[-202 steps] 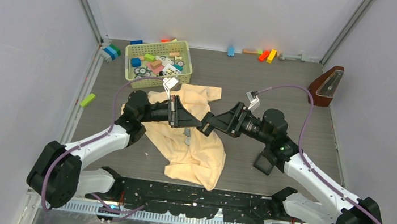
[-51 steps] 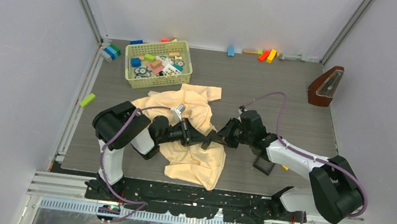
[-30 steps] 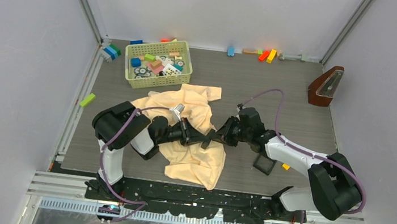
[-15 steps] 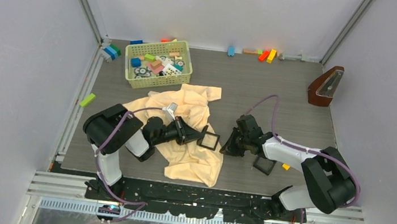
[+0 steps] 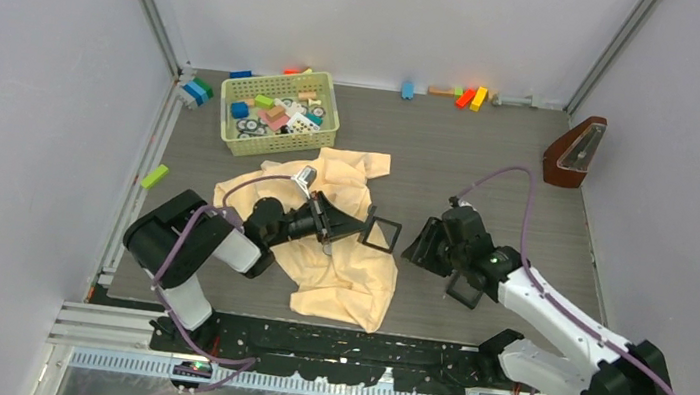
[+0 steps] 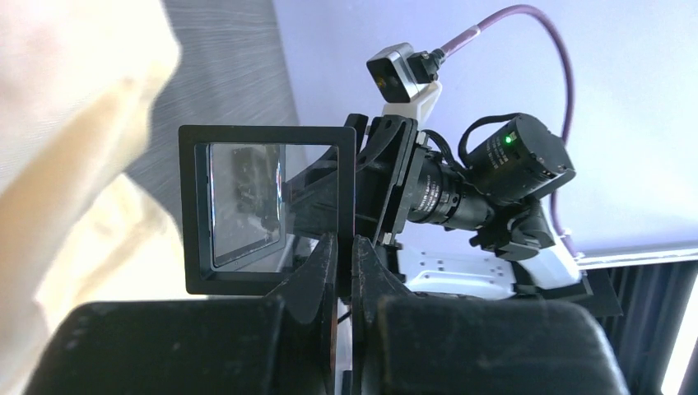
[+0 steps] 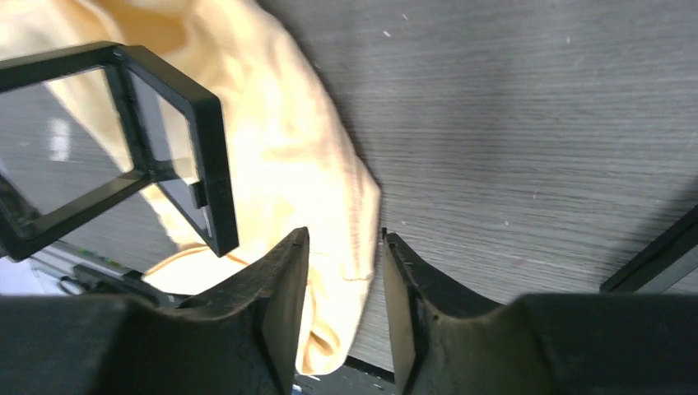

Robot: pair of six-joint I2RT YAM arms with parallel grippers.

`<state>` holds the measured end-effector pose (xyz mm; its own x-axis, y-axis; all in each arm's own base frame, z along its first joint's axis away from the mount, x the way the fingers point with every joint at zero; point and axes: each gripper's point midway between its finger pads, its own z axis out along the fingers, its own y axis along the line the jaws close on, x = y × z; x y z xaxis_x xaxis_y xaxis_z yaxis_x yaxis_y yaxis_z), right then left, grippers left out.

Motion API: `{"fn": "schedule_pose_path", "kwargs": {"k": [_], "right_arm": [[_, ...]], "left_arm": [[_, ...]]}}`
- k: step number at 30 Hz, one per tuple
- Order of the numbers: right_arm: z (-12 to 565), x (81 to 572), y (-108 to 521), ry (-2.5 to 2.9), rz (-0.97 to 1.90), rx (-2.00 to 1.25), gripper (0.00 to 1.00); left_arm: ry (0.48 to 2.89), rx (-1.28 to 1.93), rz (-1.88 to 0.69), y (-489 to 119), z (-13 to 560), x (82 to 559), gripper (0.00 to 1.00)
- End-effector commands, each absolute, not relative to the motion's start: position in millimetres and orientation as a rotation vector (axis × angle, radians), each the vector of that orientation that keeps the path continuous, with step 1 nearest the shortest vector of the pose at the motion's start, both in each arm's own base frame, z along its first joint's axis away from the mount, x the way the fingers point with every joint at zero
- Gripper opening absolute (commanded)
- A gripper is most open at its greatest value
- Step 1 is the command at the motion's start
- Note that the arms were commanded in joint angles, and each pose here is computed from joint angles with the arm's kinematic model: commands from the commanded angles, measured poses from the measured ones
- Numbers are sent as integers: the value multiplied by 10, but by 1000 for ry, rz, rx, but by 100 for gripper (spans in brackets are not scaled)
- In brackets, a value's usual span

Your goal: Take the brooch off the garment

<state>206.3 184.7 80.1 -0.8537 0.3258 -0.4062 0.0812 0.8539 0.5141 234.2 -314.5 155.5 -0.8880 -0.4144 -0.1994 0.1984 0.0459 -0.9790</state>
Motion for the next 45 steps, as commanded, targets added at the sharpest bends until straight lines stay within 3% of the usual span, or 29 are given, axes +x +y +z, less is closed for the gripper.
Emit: {"fn": "schedule_pose_path", "kwargs": {"k": [1,14,23,30,33,36,40,42,45], "right_arm": [[1193,2167,1832,2372,750,289,50],[1579,2218,2229,2161,1134,274,49],[1625,2248,2373,2143,1230,263,35],[1676,2206,2334,2115,1243,275,40],[1660,2183,2309,2126,1230,275,29],[1652,2175,2292,2137,1218,283,10],[1601,2162,2191,2195,1128,308,1],[1598,2150,2134,2226,1079,315,1],[1559,2121,1997,2301,963,342,0]], "left_arm": [[1772,-150,-1986,-3154,1972,2313,0],[1739,-137,-2019,-3143,2134,2276,0],[1733,-141,-2025,-3134,2161,2262,0],[1730,-164,-2022,-3124,2146,2280,0],[1723,-165,-2028,-3126,2170,2279,0],[1716,-169,-2022,-3111,2178,2280,0],[1756,-173,-1984,-3109,2073,2292,0],[1808,-169,-1944,-3120,1962,2299,7],[1854,-173,-1883,-3103,1831,2311,25]]}}
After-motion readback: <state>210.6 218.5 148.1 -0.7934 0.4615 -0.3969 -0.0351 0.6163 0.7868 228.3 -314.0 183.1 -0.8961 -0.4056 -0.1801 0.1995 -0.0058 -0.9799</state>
